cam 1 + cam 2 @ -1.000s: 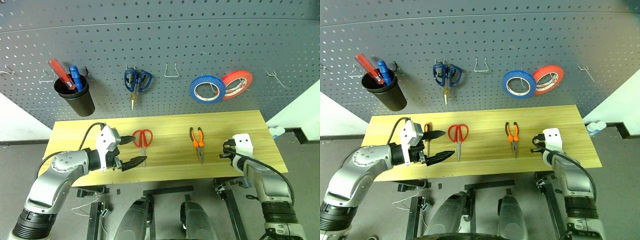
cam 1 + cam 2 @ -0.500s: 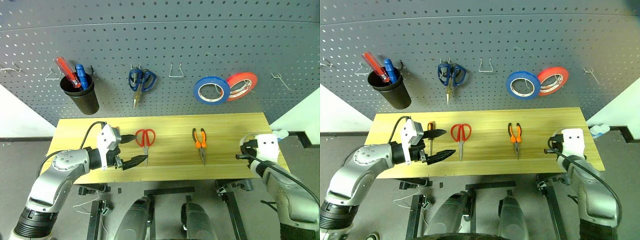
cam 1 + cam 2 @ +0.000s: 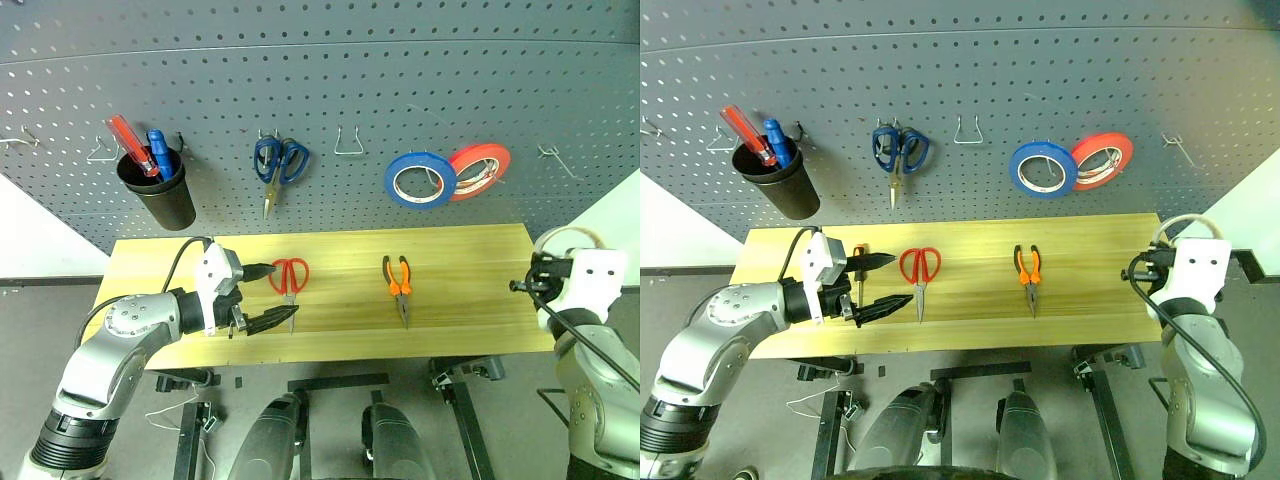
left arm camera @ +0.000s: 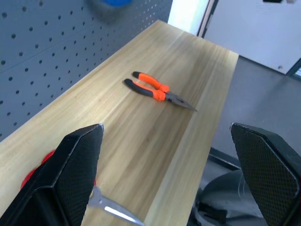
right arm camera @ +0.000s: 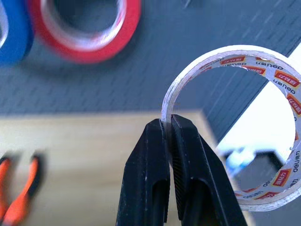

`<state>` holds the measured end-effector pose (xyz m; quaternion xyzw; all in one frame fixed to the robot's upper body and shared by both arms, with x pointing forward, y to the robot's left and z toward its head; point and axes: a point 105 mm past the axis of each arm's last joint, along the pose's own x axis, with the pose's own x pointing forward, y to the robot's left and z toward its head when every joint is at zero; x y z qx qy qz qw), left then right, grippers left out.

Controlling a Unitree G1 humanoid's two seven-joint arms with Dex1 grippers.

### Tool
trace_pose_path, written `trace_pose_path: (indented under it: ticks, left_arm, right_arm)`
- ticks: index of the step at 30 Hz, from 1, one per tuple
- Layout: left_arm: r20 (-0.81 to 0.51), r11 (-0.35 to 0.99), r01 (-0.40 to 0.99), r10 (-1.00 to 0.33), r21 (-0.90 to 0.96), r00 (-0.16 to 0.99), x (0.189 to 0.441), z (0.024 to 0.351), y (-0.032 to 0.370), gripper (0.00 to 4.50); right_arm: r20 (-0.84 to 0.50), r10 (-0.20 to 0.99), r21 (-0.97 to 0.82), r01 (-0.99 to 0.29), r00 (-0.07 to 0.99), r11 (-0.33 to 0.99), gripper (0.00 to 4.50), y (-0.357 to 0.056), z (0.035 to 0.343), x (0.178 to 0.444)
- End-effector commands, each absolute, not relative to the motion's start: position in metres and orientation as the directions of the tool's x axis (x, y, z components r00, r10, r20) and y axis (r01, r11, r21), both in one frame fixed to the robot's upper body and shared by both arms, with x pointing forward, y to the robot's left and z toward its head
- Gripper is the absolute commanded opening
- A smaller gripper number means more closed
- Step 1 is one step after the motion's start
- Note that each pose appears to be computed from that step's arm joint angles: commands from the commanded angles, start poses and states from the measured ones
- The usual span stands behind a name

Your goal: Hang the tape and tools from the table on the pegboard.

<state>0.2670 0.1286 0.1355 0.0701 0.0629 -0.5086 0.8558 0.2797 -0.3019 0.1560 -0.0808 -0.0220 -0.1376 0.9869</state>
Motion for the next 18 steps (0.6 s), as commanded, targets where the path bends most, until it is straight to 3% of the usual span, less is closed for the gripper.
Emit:
trace_pose_path:
  ticks: [1,18]
  left_arm:
    - [-0.126,0.470,0.879,-0.870,0.073,0.476,0.265,0.149,0.127,4.50]
    - [-0.111,0.483,0.873,-0.866,0.068,0.488,0.264,0.153,0.128,4.50]
  right_arm:
    - [0.186,-0.289,-0.189,0.323,0.939,0.927,0.04,-0.311,0.177,0.285]
    - [0.360,-0.211,-0.172,0.287,0.909,0.943,0.04,-0.315,0.204,0.336]
